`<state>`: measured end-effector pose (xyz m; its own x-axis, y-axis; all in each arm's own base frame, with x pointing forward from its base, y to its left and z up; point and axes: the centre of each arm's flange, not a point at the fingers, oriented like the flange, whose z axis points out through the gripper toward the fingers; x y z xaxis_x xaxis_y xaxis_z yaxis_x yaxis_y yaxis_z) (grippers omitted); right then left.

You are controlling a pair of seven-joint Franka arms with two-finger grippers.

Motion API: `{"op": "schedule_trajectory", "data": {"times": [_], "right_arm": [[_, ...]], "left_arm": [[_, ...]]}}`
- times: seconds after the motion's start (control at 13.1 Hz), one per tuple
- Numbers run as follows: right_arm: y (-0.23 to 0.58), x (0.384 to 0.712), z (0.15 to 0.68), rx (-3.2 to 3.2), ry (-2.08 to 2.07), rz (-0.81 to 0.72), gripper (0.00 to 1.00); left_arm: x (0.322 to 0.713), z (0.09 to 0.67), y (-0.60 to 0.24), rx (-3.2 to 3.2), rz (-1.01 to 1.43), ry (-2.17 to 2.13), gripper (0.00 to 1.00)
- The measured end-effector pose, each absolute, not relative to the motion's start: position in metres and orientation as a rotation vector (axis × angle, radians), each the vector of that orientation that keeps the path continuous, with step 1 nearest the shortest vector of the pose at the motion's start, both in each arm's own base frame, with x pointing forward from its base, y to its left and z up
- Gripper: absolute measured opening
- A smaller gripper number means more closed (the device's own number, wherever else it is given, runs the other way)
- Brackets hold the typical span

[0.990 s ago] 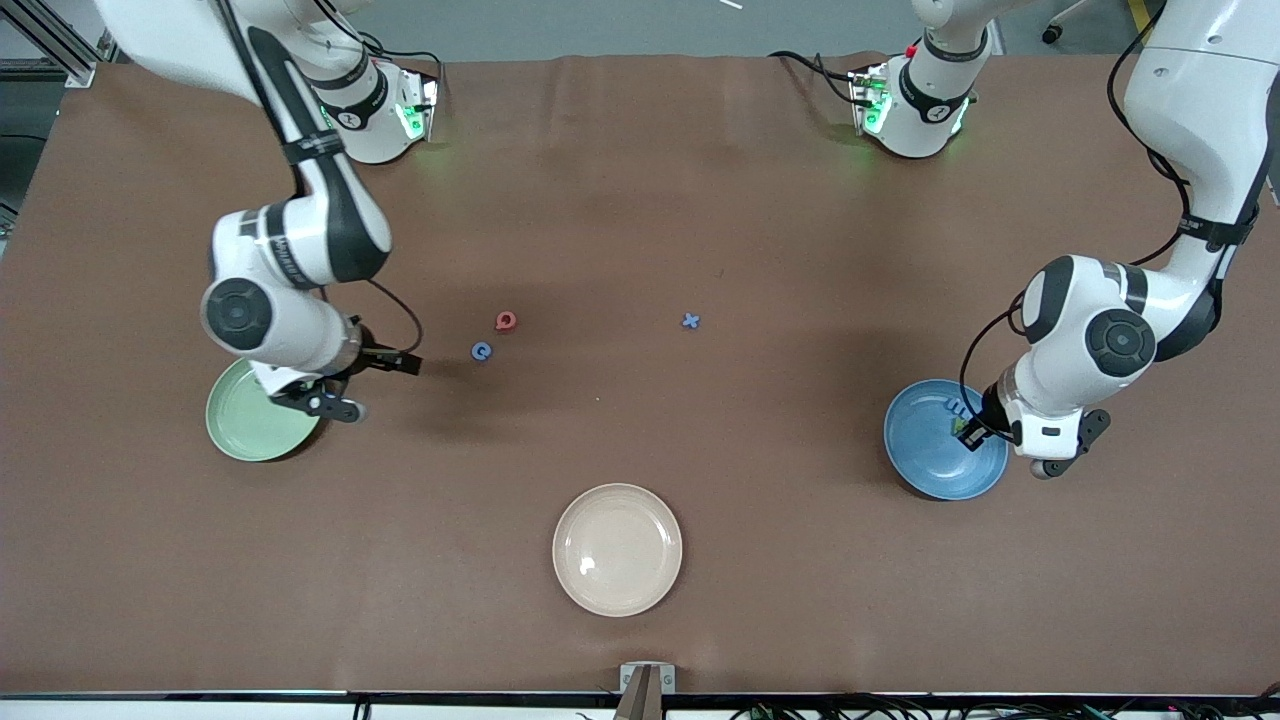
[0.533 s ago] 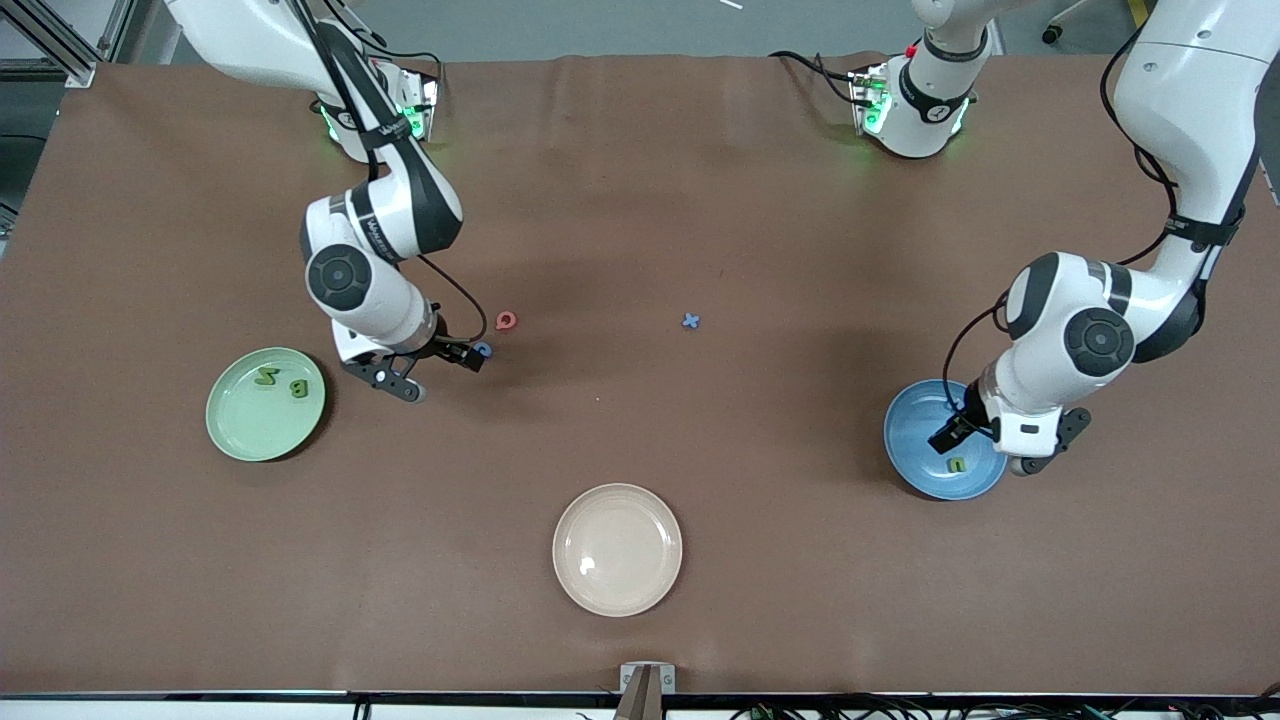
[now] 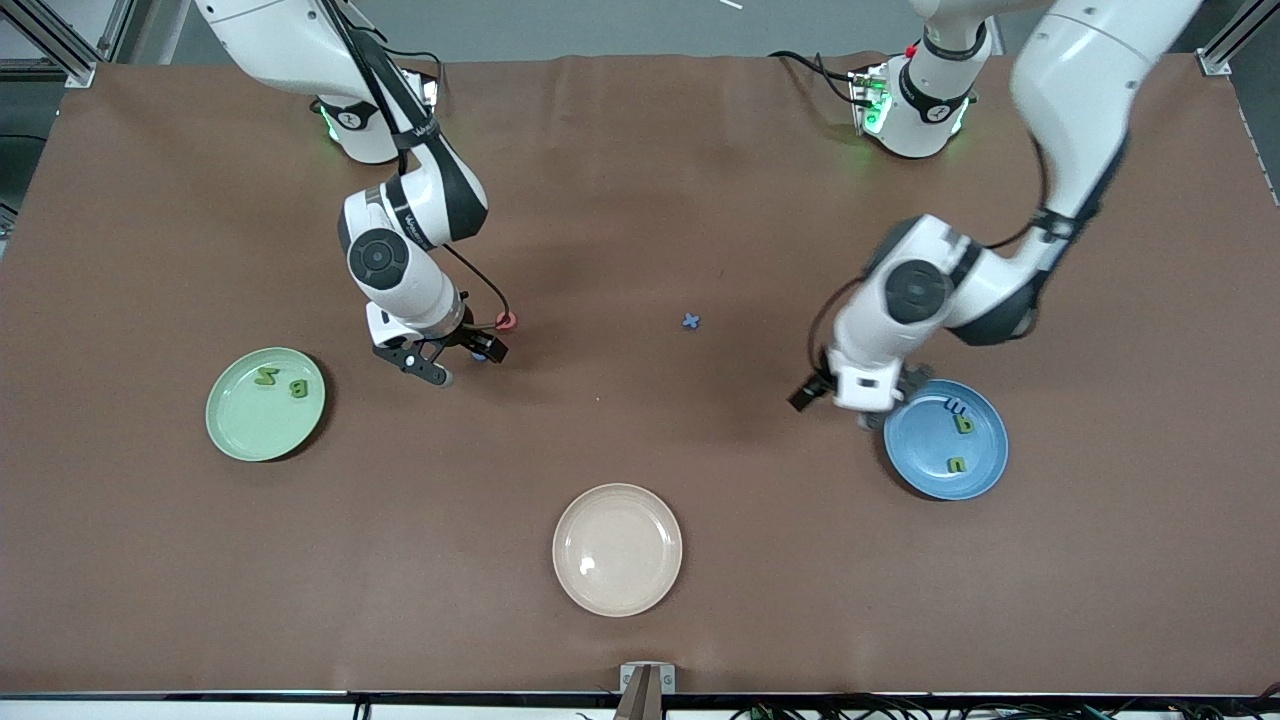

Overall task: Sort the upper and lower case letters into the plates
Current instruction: 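Grasp the blue x with the left gripper while the right gripper grasps C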

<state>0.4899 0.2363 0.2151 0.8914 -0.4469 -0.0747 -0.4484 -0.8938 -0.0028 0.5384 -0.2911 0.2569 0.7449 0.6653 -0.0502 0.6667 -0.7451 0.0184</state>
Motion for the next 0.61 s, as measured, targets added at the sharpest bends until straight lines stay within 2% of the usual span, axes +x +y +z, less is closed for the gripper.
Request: {"op": "schedule_trajectory", "data": {"times": [0.23,0.53,0.61], "right_arm": [[0.236,0.490,0.198,-3.033,0.731,0.100,0.98],[0.234,0.488,0.177,-3.036,0.743,0.094,0.95],[0.234,0.488,0.175,-3.038,0.743,0.097,0.86]], "left_arm": [[0.479,0.249,-0.376,2.824,-0.079,1.258,1.00],[0.415,0.214,-0.409,2.744,-0.065,1.427,1.00],[0.407,0.204,-0.410,2.721,-0.031,1.495,0.99]]}}
